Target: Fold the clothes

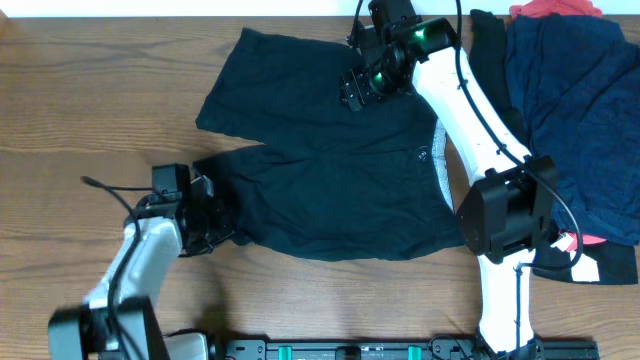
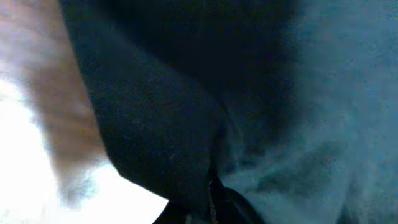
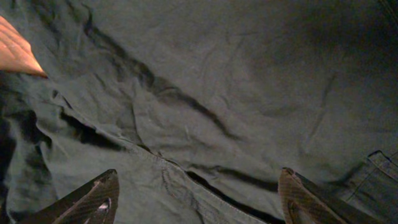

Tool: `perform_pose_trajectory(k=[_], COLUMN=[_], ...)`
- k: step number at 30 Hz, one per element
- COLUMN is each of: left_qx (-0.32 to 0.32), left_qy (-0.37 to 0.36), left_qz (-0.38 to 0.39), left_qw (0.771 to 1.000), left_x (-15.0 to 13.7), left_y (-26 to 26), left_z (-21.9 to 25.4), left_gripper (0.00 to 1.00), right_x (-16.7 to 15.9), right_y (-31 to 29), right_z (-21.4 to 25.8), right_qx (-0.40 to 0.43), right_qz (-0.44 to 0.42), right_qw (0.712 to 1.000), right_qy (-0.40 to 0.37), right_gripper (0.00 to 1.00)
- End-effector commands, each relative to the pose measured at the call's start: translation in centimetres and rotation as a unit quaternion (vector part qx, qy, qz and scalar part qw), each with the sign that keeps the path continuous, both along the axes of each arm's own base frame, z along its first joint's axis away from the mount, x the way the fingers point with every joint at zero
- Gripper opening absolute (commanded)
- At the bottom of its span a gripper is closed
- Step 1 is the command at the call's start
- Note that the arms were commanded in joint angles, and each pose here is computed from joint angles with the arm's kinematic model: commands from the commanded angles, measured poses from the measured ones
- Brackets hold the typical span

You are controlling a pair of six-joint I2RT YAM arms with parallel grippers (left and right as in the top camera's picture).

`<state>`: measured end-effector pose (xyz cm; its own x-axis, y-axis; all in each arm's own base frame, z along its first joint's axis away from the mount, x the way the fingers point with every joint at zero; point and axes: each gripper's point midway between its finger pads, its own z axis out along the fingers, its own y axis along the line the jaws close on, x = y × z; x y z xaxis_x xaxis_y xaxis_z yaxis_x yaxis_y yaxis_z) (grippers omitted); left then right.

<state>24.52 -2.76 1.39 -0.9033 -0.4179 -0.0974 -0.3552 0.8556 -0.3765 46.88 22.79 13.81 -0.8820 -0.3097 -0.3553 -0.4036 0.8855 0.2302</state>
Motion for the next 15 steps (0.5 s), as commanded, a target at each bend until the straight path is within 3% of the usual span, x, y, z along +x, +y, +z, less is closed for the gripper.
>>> perform_pose_trajectory(k=[1,8,12,14,15], left_qx=[-0.004,0.006,0.006,0.006,0.006], left_qy=[-0.024,-0.035,-0.036,-0.031,-0.028], left_qz=[-0.002,0.026,0.026,0.032,0.031], left_qw=[1.0,0.999,0.999,0.999,0.999], left_x=[-0.5,-3.8,-5.7,-6.5,-6.9], left_y=[-0.3,-0.2,-0.5,-0.5,-0.5], left_z=[2.0,6.4,7.6,7.9,8.0], left_gripper=[0.06,0.06,0.06,0.06,0.06], right_x=[-0.3,-1.0,-2.7,-3.9,-4.8], right_y=[0.1,0.0,0.1,0.4,0.7], right_z=[1.0,0.8,0.4,0.1,0.0], right_qx=[0.001,-0.003,-0.012,-0.018,-0.02], right_qz=[0.009,0.011,0.027,0.036,0.044], right_qw=[1.0,1.0,0.999,0.998,0.997], right_qy=[-0.01,0.003,0.031,0.051,0.064], right_gripper=[0.8,0.78,0.73,0.66,0.58])
